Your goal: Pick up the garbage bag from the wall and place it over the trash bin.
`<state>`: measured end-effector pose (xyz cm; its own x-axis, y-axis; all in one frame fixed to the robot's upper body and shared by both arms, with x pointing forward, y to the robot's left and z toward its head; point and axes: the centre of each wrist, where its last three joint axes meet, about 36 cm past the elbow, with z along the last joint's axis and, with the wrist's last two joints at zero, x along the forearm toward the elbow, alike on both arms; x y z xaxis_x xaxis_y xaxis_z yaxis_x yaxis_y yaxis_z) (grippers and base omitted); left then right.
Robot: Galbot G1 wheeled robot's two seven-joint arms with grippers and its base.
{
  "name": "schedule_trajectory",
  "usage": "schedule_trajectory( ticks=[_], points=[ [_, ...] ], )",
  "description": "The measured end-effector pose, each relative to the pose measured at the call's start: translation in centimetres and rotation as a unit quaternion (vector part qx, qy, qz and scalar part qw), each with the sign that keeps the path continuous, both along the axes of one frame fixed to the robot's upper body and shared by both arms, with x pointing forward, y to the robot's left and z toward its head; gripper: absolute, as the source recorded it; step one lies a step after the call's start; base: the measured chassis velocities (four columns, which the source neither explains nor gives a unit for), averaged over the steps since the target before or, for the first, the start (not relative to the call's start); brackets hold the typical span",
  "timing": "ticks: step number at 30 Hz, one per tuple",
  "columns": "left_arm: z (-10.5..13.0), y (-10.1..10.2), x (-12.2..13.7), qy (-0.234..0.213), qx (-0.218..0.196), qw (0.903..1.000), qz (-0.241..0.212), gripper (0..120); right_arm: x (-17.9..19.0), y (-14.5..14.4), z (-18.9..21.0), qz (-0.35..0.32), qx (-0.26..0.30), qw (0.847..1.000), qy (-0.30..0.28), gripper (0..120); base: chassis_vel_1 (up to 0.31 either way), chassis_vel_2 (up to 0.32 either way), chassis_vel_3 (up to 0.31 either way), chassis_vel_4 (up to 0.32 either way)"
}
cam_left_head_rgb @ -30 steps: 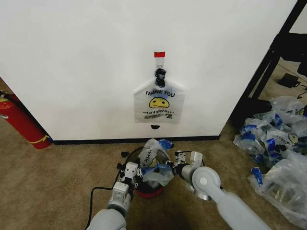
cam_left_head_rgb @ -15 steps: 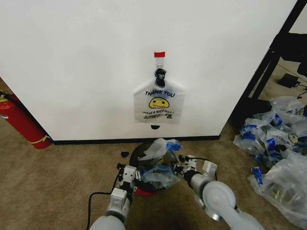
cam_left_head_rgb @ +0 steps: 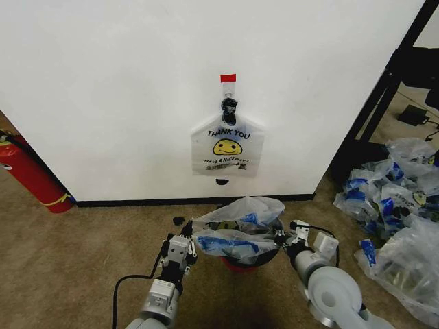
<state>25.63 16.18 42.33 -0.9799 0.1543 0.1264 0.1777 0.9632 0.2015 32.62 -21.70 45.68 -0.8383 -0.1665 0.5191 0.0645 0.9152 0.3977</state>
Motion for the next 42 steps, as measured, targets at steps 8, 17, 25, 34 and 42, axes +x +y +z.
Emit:
schedule_trajectory(
  ticks=[8,17,25,34,42],
  points=[
    [-0.7,0.4,0.8,0.002,0.008,0.9999,0.008,0,-0.2,-0.5,1.0,0.02,-0.012,1.0,-0.014,1,0.0,0.0,0.0,0.0],
    [-0.3,1.6,-2.2,-0.058,0.063,0.9953,-0.046,14,1.0,-1.1,0.1,0.007,-0.033,0.999,-0.031,1,0.0,0.0,0.0,0.0],
    [-0.9,3.7,-3.2,-0.12,0.147,0.9679,-0.165,45,1.3,-1.1,-2.0,0.002,-0.069,0.991,-0.118,1,0.0,0.0,0.0,0.0],
    [-0.7,3.5,4.8,-0.197,0.204,0.9084,-0.307,79,0.6,0.4,-5.9,0.053,-0.139,0.965,-0.215,1,0.0,0.0,0.0,0.0],
    [-2.9,2.6,5.7,-0.159,0.195,0.9138,-0.319,97,1.3,-0.6,-7.5,0.109,-0.19,0.926,-0.306,1,0.0,0.0,0.0,0.0]
  ],
)
